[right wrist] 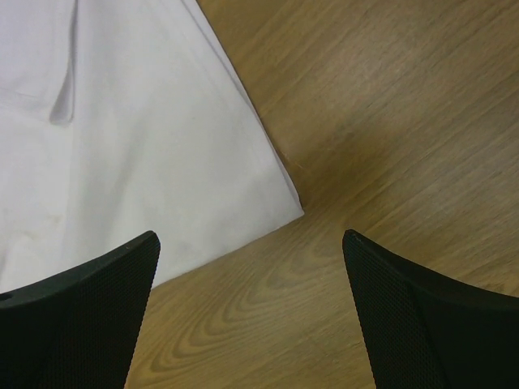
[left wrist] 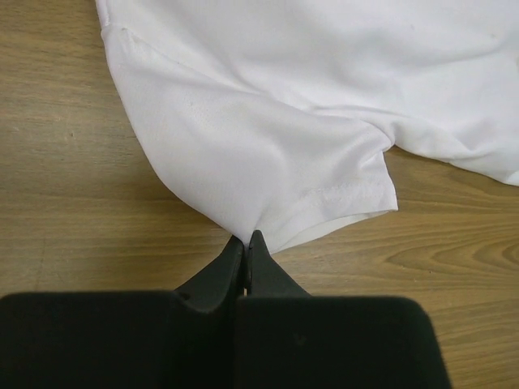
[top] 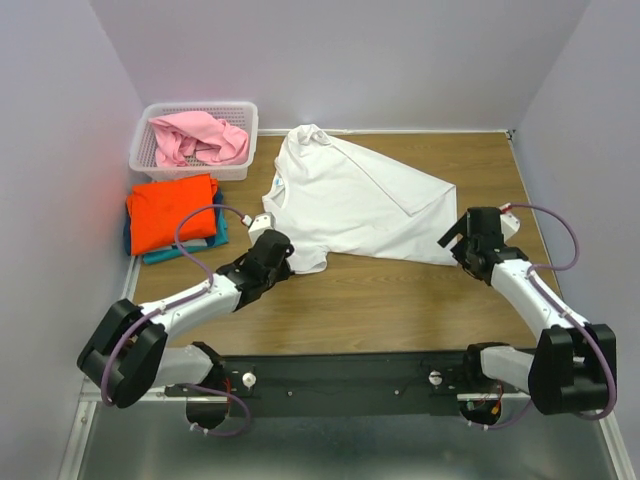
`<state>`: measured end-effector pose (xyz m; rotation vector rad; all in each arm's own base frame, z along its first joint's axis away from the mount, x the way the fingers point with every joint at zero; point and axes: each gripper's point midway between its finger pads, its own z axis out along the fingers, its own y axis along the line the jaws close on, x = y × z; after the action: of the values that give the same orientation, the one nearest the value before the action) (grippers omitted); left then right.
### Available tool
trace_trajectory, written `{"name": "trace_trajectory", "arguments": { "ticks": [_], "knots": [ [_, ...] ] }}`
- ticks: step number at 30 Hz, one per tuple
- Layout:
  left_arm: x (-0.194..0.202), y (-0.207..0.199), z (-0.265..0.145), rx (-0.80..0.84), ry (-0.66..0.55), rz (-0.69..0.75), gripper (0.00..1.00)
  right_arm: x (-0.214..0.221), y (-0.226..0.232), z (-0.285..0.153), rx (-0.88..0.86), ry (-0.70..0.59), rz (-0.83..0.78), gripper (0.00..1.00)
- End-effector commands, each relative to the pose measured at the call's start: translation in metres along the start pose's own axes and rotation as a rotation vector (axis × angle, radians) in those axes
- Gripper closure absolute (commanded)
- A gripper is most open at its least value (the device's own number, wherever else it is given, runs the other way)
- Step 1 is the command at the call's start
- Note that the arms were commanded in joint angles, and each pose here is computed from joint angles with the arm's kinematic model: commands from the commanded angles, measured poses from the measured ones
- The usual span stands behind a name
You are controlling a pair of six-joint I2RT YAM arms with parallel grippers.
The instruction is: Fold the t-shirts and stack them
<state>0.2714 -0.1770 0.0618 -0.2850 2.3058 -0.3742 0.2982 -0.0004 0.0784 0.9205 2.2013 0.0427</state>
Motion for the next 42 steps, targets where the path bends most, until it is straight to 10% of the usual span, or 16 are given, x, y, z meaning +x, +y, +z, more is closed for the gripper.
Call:
{"name": "trace_trajectory", "arguments": {
  "ticks": [1,12,29,42],
  "knots": [
    [-0.007,0.002,-0.003,0.013,-0.055,0.007,1.0,0.022,-0.01,0.006,0.037,0.093,-0.035,0.0],
    [-0.008,0.004,-0.007,0.022,-0.073,-0.001,1.0,0.042,-0.01,0.024,0.07,0.199,-0.077,0.33],
    [-0.006,0.007,-0.005,0.007,-0.069,0.003,1.0,0.038,-0.02,0.043,0.176,0.18,-0.081,0.35],
    [-0.008,0.011,-0.006,-0.012,-0.078,0.003,1.0,0.036,-0.021,0.048,0.187,0.165,-0.09,0.8]
  ]
}}
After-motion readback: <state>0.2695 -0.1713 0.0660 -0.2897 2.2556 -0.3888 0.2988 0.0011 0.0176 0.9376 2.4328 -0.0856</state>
